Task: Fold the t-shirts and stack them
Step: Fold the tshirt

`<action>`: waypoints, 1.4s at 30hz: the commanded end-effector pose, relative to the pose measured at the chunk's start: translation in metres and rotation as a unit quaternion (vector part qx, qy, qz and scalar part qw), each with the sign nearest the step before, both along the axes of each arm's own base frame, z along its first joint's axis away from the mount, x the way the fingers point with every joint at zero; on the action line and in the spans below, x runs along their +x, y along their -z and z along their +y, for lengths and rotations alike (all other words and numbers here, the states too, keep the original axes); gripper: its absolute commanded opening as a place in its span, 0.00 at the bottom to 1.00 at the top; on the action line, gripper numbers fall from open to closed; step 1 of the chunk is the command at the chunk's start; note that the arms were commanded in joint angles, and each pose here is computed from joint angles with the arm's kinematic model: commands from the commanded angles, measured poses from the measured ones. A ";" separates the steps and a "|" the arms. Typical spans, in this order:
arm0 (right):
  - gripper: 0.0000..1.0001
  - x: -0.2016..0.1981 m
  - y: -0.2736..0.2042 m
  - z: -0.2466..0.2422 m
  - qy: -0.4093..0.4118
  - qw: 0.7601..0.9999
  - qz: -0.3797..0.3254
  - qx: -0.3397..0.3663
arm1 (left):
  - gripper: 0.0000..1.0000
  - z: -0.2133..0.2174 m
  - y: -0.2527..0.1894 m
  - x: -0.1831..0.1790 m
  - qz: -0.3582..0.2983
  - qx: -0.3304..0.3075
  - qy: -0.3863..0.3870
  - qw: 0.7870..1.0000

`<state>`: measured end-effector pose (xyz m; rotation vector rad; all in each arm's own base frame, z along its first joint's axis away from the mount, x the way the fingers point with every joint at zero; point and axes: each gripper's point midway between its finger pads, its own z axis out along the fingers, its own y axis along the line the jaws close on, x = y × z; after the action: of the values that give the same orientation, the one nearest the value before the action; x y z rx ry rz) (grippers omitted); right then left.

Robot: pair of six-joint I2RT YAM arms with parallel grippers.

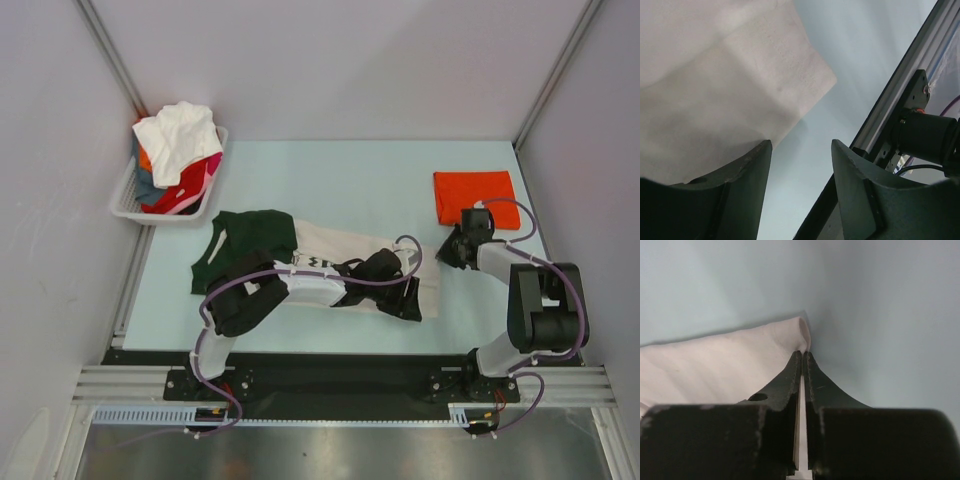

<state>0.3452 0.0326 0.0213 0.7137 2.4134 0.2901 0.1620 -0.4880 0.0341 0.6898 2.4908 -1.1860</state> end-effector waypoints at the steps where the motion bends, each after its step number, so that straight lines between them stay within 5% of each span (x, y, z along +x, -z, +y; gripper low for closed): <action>1: 0.04 0.022 -0.013 -0.006 0.010 1.000 -0.022 -0.013 | 0.58 0.034 0.046 -0.012 0.032 0.088 -0.017 0.995; 15: 0.17 0.033 -0.020 -0.017 0.023 0.999 -0.030 -0.038 | 0.57 0.039 0.062 -0.028 0.045 0.107 -0.007 0.993; 26: 0.00 0.042 -0.020 -0.012 0.015 0.999 -0.038 -0.026 | 0.57 0.044 0.065 -0.030 0.050 0.118 -0.006 0.992; 42: 0.00 0.059 -0.043 -0.014 0.025 0.997 -0.067 -0.030 | 0.57 0.043 0.072 -0.034 0.060 0.124 -0.003 0.991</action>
<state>0.3833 0.0236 0.0412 0.7146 2.3446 0.2433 0.1609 -0.4877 0.0312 0.6548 2.5020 -1.1867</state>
